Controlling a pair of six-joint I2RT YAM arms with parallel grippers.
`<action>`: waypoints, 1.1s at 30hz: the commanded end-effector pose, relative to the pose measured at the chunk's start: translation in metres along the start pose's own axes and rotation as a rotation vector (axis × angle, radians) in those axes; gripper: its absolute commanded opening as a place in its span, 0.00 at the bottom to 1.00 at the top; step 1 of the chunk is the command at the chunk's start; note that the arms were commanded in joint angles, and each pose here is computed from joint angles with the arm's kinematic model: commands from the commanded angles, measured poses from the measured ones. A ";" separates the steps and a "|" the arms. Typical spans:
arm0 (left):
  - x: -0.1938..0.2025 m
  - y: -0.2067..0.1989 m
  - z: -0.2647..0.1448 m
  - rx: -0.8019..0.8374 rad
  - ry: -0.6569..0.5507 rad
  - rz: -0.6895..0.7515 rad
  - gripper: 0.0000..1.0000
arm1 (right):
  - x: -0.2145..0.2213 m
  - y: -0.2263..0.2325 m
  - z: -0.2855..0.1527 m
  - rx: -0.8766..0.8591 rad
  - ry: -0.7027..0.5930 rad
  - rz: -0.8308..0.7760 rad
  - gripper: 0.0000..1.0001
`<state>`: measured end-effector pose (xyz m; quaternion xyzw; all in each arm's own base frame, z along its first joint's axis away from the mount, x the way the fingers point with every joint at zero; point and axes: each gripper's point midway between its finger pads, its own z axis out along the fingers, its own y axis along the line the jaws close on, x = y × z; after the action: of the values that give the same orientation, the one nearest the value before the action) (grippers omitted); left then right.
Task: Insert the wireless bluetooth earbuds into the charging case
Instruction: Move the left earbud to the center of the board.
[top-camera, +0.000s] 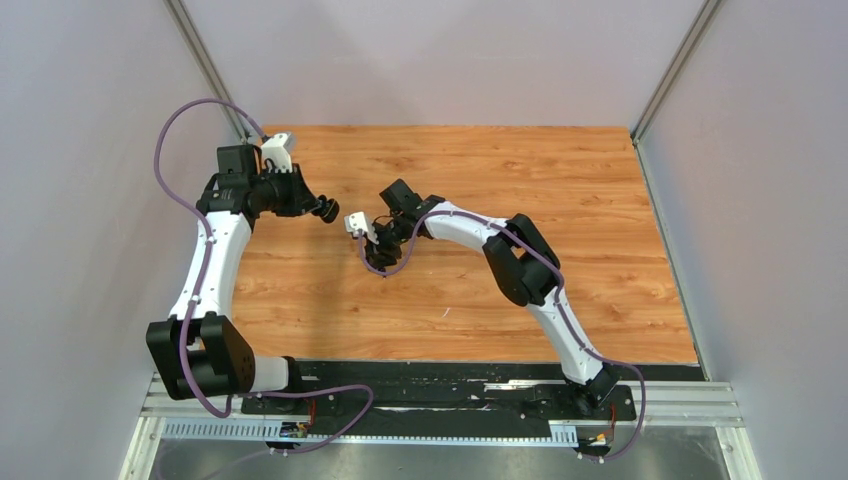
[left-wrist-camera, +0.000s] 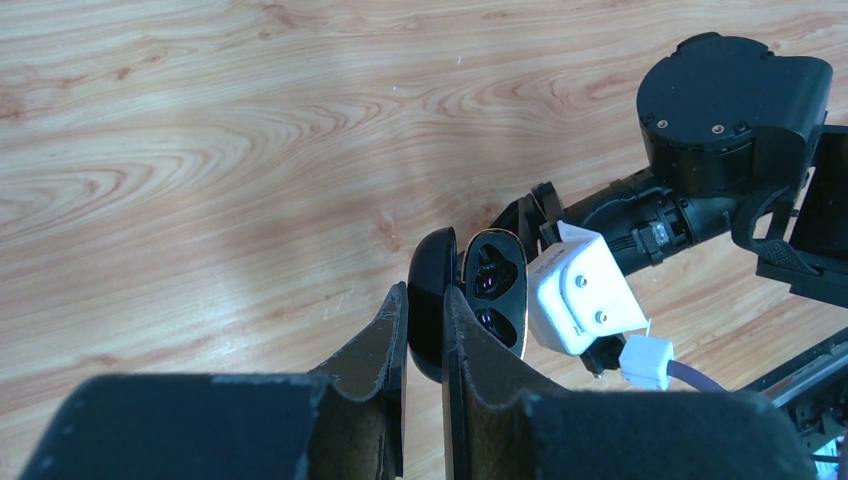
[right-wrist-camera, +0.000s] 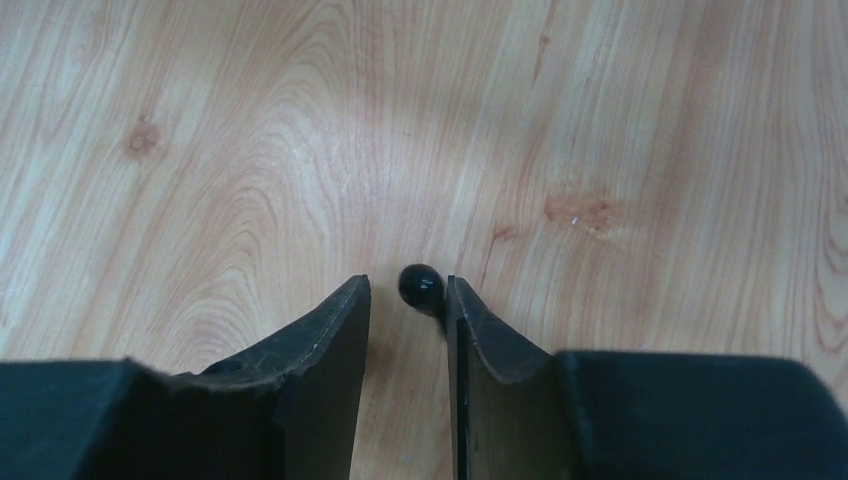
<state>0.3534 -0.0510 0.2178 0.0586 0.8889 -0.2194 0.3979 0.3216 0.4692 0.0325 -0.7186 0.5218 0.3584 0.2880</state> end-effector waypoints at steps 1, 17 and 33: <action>-0.014 -0.002 -0.005 0.009 -0.036 -0.002 0.00 | -0.010 -0.013 0.007 0.024 -0.031 -0.057 0.31; -0.018 -0.005 -0.005 0.025 -0.041 -0.005 0.00 | -0.011 -0.025 -0.033 0.134 -0.025 0.165 0.10; -0.019 -0.006 0.012 0.076 -0.031 -0.066 0.00 | 0.079 0.011 -0.164 0.817 0.175 0.696 0.00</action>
<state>0.3613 -0.0584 0.2058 0.0378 0.8910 -0.2542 0.3743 0.3456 0.3222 0.0721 -0.4521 0.7989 0.2252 0.3266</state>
